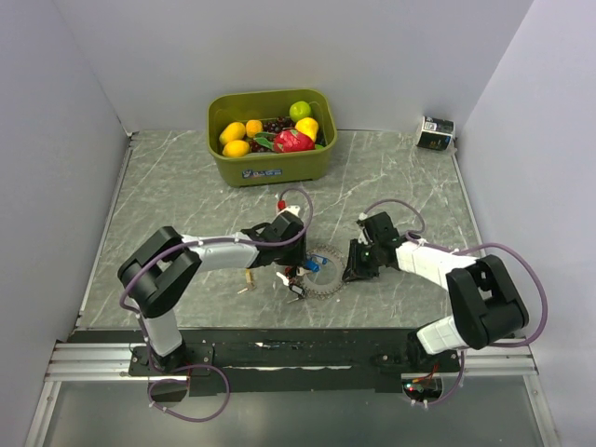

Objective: Put the keys on the keyring

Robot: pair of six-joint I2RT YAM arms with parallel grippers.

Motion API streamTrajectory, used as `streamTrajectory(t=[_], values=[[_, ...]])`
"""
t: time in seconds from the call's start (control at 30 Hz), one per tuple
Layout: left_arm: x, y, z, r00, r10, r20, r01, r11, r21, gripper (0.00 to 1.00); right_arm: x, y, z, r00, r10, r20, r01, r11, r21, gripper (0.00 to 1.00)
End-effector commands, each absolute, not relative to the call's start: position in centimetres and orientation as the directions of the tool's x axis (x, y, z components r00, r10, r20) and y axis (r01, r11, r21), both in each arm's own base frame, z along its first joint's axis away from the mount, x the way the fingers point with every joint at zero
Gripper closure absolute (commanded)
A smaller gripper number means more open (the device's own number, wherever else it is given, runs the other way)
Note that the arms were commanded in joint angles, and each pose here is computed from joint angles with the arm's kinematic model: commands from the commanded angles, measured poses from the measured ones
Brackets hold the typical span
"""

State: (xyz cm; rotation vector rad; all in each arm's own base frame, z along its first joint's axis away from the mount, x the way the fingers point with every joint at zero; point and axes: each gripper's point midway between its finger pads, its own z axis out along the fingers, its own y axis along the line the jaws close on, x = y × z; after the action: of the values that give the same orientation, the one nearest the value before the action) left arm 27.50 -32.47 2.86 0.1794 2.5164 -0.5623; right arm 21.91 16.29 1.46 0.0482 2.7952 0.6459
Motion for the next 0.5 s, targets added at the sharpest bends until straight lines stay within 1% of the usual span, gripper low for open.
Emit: streamTrajectory(t=[0.0,0.03,0.1,0.13,0.23,0.27,0.3,0.37,0.4,0.47], values=[[25.9,-32.4,2.9,-0.865,-0.015,-0.502,0.225,0.883,-0.413,0.59,23.5,16.8,2.0,-0.955,0.107,-0.276,-0.028,0.896,0.444,0.78],[25.9,-32.2,3.1,-0.867,-0.028,-0.498,0.209,0.886,-0.414,0.62,24.0,16.9,2.3,-0.952,0.108,-0.285,-0.033,0.894,0.447,0.81],[25.7,-31.4,2.9,-0.869,-0.04,-0.493,0.182,0.901,-0.394,0.65,24.4,17.0,2.6,-0.95,0.106,-0.294,-0.037,0.896,0.442,0.83],[25.7,-31.3,3.3,-0.865,-0.051,-0.499,0.178,0.899,-0.4,0.66,25.1,17.0,3.2,-0.943,0.102,-0.318,-0.05,0.899,0.435,0.83],[25.2,-30.8,3.7,-0.865,-0.067,-0.497,0.166,0.897,-0.41,0.67,25.8,16.8,3.9,-0.938,0.085,-0.336,-0.063,0.911,0.409,0.82],[25.0,-30.8,3.8,-0.867,-0.069,-0.493,0.164,0.895,-0.414,0.66,26.1,16.6,4.0,-0.935,0.085,-0.343,-0.063,0.915,0.398,0.8],[24.9,-30.8,3.9,-0.868,-0.07,-0.492,0.166,0.892,-0.421,0.66,26.2,16.6,4.1,-0.934,0.083,-0.347,-0.065,0.916,0.395,0.74],[24.6,-30.8,4.5,-0.862,-0.078,-0.501,0.174,0.883,-0.437,0.66,26.3,16.2,4.2,-0.931,0.078,-0.358,-0.066,0.925,0.374,0.65],[24.5,-30.9,4.8,-0.857,-0.077,-0.509,0.182,0.88,-0.439,0.65,26.3,16.0,4.3,-0.928,0.077,-0.365,-0.066,0.928,0.366,0.57],[24.7,-30.6,5.9,-0.834,-0.097,-0.543,0.185,0.878,-0.442,0.59,26.3,15.7,4.7,-0.922,0.075,-0.38,-0.068,0.934,0.351,0.5]])
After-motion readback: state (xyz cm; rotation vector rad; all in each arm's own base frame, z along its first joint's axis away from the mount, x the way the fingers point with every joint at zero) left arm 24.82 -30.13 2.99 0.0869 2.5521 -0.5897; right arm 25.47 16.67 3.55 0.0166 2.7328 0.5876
